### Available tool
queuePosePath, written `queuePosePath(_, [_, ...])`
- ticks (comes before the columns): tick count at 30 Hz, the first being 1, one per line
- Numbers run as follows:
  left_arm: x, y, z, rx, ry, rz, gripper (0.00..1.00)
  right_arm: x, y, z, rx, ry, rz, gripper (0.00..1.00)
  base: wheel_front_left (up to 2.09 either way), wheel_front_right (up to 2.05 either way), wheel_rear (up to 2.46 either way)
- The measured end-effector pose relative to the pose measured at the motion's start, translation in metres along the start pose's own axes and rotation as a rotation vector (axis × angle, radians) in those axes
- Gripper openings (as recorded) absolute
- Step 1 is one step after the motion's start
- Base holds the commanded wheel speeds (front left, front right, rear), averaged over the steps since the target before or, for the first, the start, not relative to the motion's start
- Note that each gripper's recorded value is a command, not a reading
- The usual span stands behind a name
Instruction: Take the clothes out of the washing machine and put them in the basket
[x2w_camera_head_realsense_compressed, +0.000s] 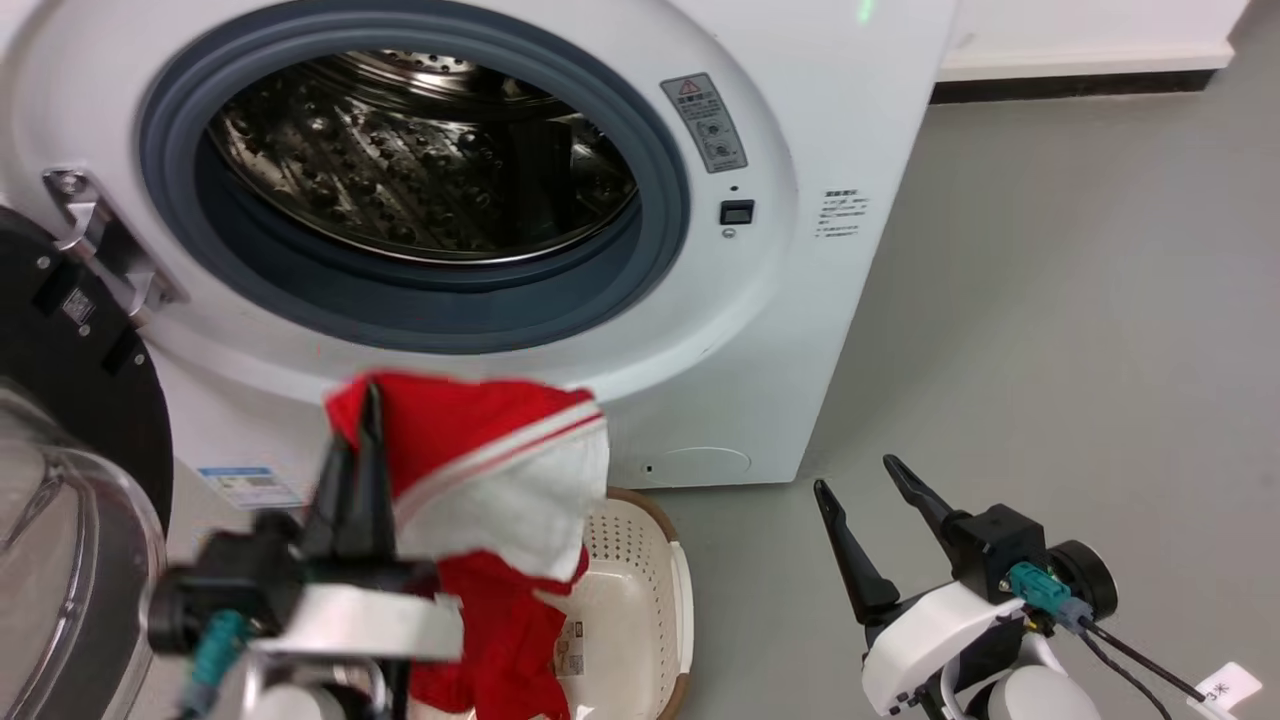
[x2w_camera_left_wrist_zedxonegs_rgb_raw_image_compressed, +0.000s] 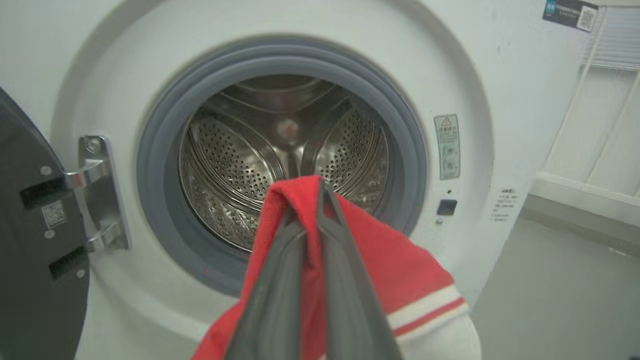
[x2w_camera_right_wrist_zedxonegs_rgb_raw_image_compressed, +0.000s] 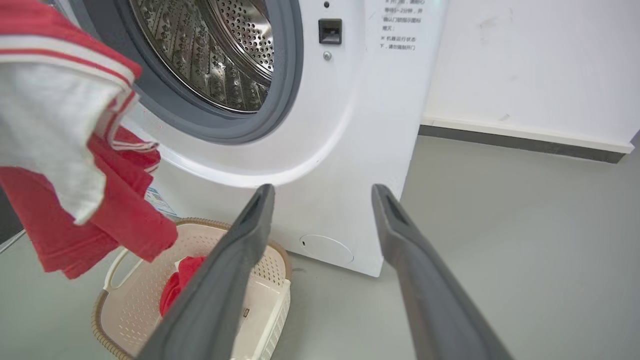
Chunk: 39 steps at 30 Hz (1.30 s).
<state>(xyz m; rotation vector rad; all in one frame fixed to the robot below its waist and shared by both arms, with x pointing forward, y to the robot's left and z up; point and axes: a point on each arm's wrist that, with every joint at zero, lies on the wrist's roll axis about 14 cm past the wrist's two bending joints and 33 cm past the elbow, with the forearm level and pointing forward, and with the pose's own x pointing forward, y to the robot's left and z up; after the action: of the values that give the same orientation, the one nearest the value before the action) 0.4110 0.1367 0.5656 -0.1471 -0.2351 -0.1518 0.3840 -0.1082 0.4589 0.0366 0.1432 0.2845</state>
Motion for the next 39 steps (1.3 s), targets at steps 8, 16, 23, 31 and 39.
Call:
queuePosePath(8, [-0.061, 0.002, -0.123, -0.061, 0.401, 0.042, 0.00, 0.011, 0.007, -0.006, 0.002, 0.021, 0.030, 1.00, 0.00, 0.00, 0.00])
queuePosePath(16, [-0.068, 0.005, -0.202, -0.099, 0.631, 0.052, 0.00, 0.026, 0.004, -0.020, 0.012, 0.057, 0.037, 1.00, 0.00, 0.00, 0.00])
queuePosePath(23, [-0.058, 0.001, -0.260, -0.042, 0.800, -0.020, 0.00, 0.039, -0.005, -0.036, 0.031, 0.086, 0.026, 1.00, 0.00, 0.00, 0.00])
queuePosePath(31, [-0.096, 0.025, -0.329, 0.000, 1.069, 0.017, 0.00, 0.043, -0.028, -0.064, 0.048, 0.143, -0.030, 1.00, 0.00, 0.00, 0.00])
queuePosePath(39, [-0.132, 0.040, -0.373, -0.057, 1.248, 0.133, 0.00, 0.045, -0.041, -0.098, 0.063, 0.220, -0.062, 1.00, 0.00, 0.00, 0.00])
